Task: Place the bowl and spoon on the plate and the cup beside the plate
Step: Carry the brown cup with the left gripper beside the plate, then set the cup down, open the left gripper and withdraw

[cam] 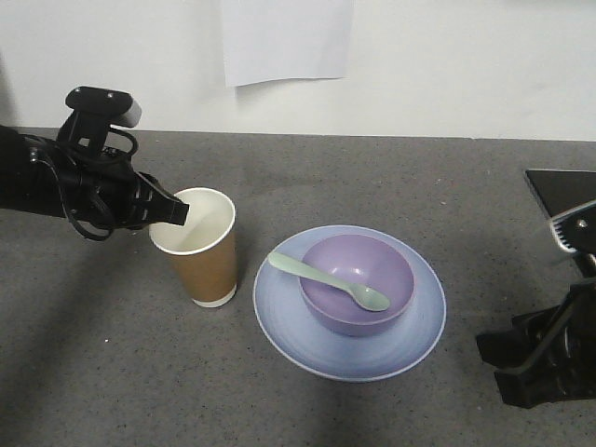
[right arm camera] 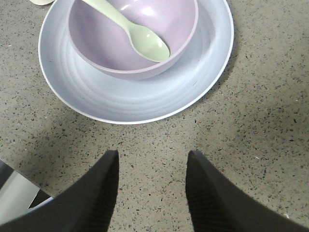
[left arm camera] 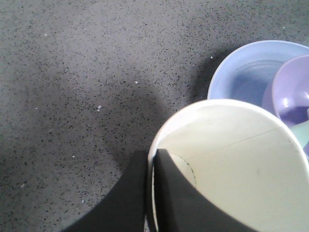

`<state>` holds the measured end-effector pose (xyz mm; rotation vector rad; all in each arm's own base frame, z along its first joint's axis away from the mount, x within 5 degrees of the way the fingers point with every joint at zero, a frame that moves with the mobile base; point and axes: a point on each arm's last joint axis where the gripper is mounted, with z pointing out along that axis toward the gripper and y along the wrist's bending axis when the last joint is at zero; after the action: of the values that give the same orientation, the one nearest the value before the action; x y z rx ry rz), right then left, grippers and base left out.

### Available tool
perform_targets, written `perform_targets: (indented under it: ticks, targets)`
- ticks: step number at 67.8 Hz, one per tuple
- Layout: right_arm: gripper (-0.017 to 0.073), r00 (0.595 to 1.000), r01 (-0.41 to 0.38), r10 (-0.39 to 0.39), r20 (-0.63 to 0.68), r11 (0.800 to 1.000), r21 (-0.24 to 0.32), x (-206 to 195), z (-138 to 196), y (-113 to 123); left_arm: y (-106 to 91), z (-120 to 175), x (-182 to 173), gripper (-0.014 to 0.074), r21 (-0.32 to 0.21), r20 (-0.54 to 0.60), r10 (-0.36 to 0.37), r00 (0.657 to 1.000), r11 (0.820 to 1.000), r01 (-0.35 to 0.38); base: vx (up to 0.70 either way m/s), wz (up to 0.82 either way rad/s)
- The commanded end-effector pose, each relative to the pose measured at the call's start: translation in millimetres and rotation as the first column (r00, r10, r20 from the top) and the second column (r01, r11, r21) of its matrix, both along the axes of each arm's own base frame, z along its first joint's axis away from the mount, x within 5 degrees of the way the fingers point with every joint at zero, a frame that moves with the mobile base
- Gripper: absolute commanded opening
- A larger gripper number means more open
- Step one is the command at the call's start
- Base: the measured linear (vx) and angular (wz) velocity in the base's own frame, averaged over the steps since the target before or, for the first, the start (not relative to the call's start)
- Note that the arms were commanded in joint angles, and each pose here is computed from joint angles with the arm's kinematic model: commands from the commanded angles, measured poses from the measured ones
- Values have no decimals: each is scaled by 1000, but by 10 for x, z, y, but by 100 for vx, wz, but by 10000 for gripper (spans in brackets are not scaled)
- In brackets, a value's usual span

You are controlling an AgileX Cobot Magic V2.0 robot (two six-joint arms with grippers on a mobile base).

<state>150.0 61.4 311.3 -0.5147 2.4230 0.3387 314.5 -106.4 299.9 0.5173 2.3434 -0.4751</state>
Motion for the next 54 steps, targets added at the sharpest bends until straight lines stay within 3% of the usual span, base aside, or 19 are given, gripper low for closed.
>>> perform_targets:
  ticks: [1,33,40,54]
  targets:
    - [316,996,9,-11,85,1000,28,27,134,1,-2,218,-17,-8,-25,93,19,996,1000,-17,0,0]
    - [316,996,9,-11,85,1000,28,27,134,1,-9,201,-42,0,-21,63,2,998,1000,0,0,0]
    - [316,996,9,-11,85,1000,28,27,134,1,-10,201,-42,44,-22,63,2,998,1000,0,0,0]
    - [316,996,9,-11,85,1000,28,27,134,1,-8,220,-52,242,-25,68,2,998,1000,-1,0,0]
